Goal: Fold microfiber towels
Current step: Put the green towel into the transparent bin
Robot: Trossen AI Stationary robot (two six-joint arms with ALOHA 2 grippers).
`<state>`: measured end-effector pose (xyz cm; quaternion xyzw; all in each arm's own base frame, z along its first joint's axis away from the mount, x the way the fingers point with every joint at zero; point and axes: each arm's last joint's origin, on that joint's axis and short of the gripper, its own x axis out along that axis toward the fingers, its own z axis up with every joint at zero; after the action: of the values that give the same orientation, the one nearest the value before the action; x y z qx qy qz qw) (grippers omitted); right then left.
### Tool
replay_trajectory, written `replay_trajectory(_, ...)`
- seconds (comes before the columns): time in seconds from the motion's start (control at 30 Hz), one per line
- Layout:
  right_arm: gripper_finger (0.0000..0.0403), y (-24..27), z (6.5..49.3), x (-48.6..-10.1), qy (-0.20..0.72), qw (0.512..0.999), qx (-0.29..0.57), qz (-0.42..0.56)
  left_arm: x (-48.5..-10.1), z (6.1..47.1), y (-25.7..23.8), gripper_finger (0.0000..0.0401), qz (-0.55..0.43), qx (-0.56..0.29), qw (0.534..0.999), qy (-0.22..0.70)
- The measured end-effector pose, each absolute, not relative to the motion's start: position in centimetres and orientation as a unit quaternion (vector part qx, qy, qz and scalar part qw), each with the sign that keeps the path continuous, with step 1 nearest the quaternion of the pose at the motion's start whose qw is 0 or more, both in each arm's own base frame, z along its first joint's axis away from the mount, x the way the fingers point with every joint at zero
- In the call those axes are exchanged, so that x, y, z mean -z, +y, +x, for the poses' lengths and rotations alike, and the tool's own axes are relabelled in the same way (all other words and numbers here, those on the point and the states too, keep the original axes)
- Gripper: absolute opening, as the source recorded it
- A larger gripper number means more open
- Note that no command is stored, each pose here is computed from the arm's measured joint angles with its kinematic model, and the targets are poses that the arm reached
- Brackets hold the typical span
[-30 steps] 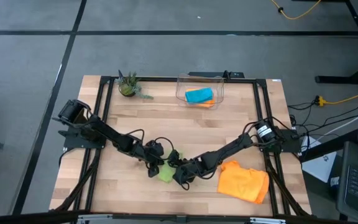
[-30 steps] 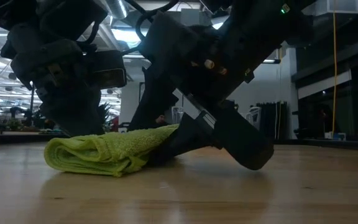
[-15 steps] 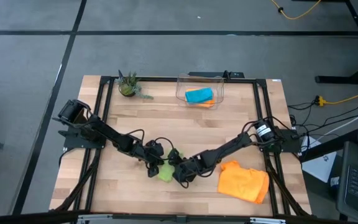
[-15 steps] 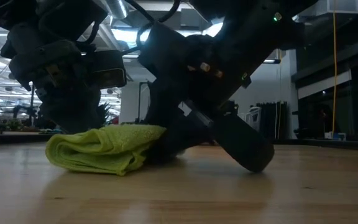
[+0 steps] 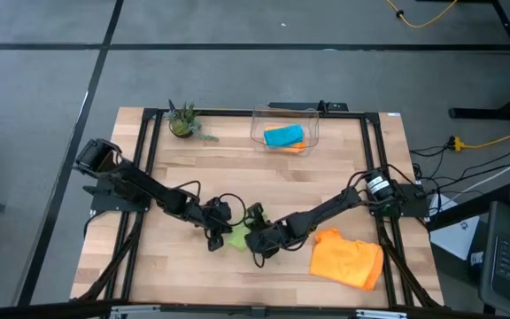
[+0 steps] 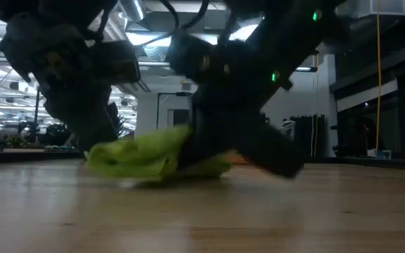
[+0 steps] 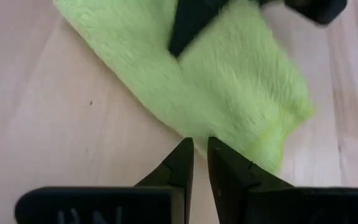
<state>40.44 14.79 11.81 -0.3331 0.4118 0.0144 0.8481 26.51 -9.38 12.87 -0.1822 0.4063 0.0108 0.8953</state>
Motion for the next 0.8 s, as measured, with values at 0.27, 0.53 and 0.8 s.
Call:
replay_trajectory(0.27, 0.0017, 12.4, 37.7, -19.5, 0.415, 0.832, 0.127, -0.347, -15.2, 25.4, -8.8, 0.0041, -0.159, -0.020, 0.904, 0.397)
replay_trajectory(0.53, 0.0017, 1.9, 35.3, -26.2, 0.448, 0.796, 0.277, -0.298, -15.8, 25.3, -8.5, 0.0041, -0.138, -0.018, 0.912, 0.386)
replay_trajectory(0.8, 0.0017, -11.7, 34.1, -23.8, 0.512, 0.752, 0.348, -0.226, -15.8, 25.5, -7.8, 0.0041, -0.141, -0.033, 0.912, 0.383)
